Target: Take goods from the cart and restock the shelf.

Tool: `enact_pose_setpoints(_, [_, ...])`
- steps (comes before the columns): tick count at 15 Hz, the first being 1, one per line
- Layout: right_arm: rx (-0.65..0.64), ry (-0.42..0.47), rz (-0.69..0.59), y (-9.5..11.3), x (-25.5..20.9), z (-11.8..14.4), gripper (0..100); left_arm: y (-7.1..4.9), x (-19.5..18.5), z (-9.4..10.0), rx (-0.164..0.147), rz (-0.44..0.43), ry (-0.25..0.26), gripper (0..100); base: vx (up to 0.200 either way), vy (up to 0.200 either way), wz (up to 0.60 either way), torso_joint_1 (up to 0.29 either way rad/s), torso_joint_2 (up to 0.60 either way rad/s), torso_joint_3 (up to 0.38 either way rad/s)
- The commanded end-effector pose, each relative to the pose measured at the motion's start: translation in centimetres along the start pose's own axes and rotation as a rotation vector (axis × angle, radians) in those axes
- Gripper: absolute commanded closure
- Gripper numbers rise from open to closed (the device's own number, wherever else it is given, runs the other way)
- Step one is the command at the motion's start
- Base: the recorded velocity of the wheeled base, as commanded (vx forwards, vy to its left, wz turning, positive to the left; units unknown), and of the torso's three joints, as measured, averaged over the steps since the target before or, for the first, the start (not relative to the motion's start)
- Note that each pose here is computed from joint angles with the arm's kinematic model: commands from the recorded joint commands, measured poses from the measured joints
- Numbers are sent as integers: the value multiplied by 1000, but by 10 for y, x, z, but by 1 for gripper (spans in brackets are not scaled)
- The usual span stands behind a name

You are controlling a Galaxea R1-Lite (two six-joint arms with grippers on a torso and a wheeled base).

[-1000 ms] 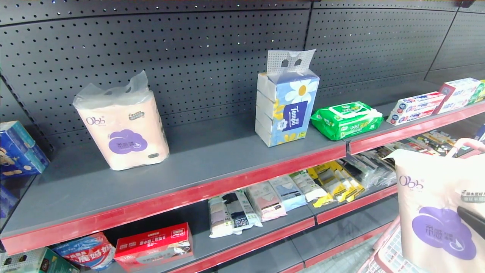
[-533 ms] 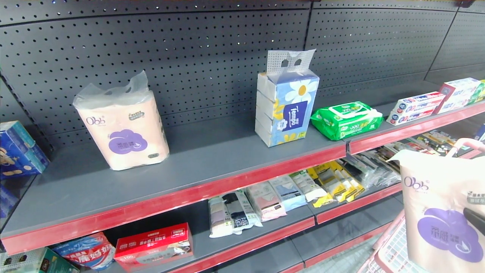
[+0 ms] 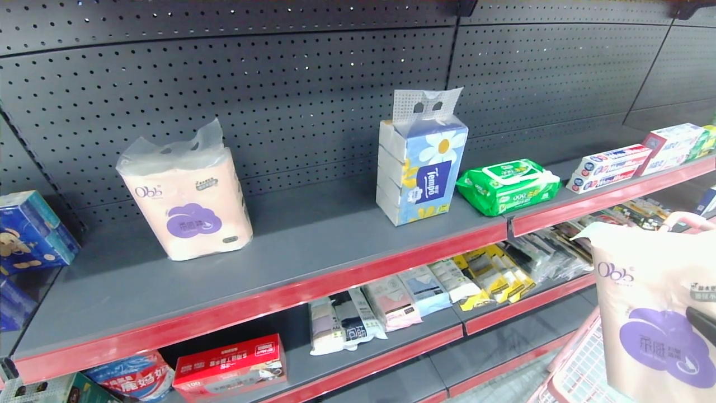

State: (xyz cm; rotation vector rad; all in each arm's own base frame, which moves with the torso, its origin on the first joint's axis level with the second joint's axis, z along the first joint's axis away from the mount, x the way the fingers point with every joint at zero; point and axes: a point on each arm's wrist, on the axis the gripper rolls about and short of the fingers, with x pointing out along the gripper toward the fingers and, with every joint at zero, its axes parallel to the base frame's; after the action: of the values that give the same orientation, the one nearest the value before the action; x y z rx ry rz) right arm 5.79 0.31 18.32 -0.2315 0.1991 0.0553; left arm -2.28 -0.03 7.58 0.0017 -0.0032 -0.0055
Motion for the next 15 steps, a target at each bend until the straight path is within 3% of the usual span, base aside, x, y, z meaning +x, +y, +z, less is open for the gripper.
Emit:
enact_pose_setpoints(1, [1,6,2,0,1,0,100,0,0,0,0,1,2,0,0,0,0,168,-359,-188])
enact_pose_setpoints(15, [-23,-2,11,-1,5,9,100,0,0,0,0,1,2,0,0,0,0,152,-310,-163])
